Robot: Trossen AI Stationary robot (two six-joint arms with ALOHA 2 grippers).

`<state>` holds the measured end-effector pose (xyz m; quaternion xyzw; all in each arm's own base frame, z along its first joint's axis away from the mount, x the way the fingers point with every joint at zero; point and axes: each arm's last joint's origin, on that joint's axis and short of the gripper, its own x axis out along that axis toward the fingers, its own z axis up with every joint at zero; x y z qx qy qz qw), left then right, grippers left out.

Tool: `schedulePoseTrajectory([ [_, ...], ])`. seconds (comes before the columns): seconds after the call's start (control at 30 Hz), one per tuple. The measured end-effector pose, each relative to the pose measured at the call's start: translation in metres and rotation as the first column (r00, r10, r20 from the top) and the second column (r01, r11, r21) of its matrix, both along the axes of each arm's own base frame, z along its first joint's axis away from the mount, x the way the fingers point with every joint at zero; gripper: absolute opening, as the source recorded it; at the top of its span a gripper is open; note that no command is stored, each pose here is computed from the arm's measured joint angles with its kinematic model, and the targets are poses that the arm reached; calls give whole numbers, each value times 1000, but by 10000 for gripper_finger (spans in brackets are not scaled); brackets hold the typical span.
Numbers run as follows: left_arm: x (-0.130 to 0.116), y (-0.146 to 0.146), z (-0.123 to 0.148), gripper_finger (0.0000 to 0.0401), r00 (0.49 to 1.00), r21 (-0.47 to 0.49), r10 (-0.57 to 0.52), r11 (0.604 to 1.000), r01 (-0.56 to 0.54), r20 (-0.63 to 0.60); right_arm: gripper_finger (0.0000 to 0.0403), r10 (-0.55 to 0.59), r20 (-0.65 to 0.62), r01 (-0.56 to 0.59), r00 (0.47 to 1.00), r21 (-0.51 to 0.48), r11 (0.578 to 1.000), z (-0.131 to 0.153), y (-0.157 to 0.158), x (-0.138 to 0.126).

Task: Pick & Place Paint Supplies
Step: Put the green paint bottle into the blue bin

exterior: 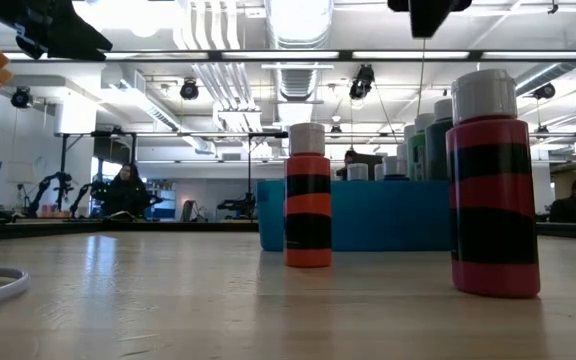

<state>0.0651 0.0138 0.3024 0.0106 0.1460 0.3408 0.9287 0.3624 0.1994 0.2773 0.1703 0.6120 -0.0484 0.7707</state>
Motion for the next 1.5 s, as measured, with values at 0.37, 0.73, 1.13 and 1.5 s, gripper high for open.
schedulePoseTrajectory([
  [0.37, 0, 0, -2, 289, 1000, 1, 0, 1000, 0, -7, 230, -56, -153, 46, 987, -70, 997, -17, 5, 7],
  [0.73, 0, 0, -2, 289, 1000, 18, -6, 1000, 6, -23, 240, -48, -172, 39, 984, -55, 998, -21, 3, 4],
  [1.13, 0, 0, -2, 289, 1000, 18, -6, 1000, 7, -23, 251, -75, -168, 68, 983, -49, 996, -22, 4, 4],
  [1.5, 0, 0, -2, 289, 1000, 18, -6, 1000, 6, -23, 242, -126, -110, 123, 986, -36, 992, -1, -5, -5],
])
